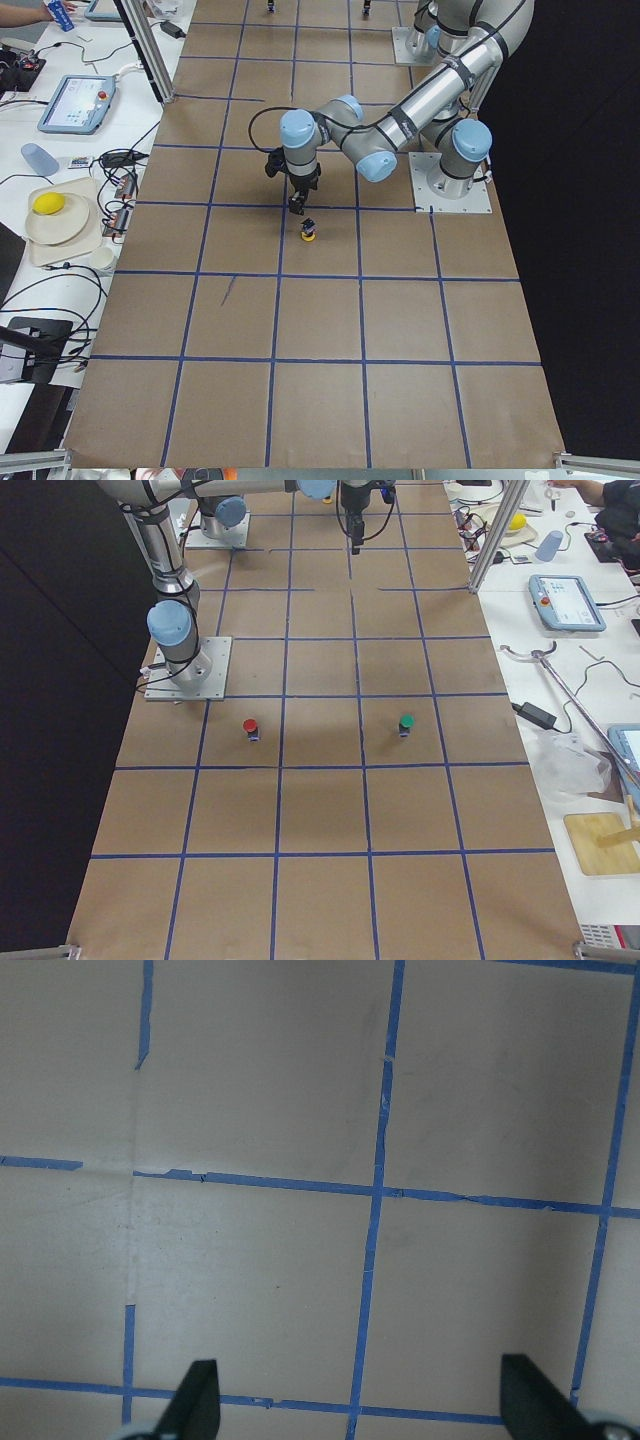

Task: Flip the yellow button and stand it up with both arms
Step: 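Close the left gripper on the yellow button's base and lift it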

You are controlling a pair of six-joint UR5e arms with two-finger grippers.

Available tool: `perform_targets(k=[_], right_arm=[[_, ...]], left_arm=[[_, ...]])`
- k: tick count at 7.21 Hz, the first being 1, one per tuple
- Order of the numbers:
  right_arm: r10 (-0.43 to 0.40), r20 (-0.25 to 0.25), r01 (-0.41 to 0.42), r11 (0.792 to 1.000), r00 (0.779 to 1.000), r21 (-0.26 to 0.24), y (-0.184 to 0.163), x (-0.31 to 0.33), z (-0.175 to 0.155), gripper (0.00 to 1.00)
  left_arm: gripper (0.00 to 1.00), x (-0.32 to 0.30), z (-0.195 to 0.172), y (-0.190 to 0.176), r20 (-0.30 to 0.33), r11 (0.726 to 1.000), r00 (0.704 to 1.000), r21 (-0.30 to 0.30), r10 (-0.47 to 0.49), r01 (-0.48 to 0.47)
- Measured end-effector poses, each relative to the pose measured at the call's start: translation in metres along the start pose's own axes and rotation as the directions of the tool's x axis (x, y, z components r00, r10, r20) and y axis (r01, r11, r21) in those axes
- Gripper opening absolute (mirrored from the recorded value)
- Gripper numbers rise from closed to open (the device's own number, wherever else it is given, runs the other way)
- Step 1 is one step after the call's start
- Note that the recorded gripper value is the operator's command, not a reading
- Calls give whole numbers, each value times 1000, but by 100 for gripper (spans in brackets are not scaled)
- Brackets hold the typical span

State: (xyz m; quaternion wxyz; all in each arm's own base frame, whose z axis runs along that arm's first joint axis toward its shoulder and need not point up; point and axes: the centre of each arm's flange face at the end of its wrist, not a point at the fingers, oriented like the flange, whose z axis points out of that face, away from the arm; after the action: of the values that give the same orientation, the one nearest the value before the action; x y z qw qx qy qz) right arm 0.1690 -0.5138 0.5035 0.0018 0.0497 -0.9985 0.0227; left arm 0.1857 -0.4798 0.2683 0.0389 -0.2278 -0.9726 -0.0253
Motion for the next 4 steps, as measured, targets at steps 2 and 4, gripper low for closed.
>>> perform_targets(k=[2,4], right_arm=[[1,0,-1,1000,1000,19,-4,0,0,100],[3,0,-3,1000,1000,27,-6,0,1,100]], left_arm=[[99,-17,17,13,-2,995,995,14,96,-96],[91,-28,32,13,12,990,991,22,136,-137]])
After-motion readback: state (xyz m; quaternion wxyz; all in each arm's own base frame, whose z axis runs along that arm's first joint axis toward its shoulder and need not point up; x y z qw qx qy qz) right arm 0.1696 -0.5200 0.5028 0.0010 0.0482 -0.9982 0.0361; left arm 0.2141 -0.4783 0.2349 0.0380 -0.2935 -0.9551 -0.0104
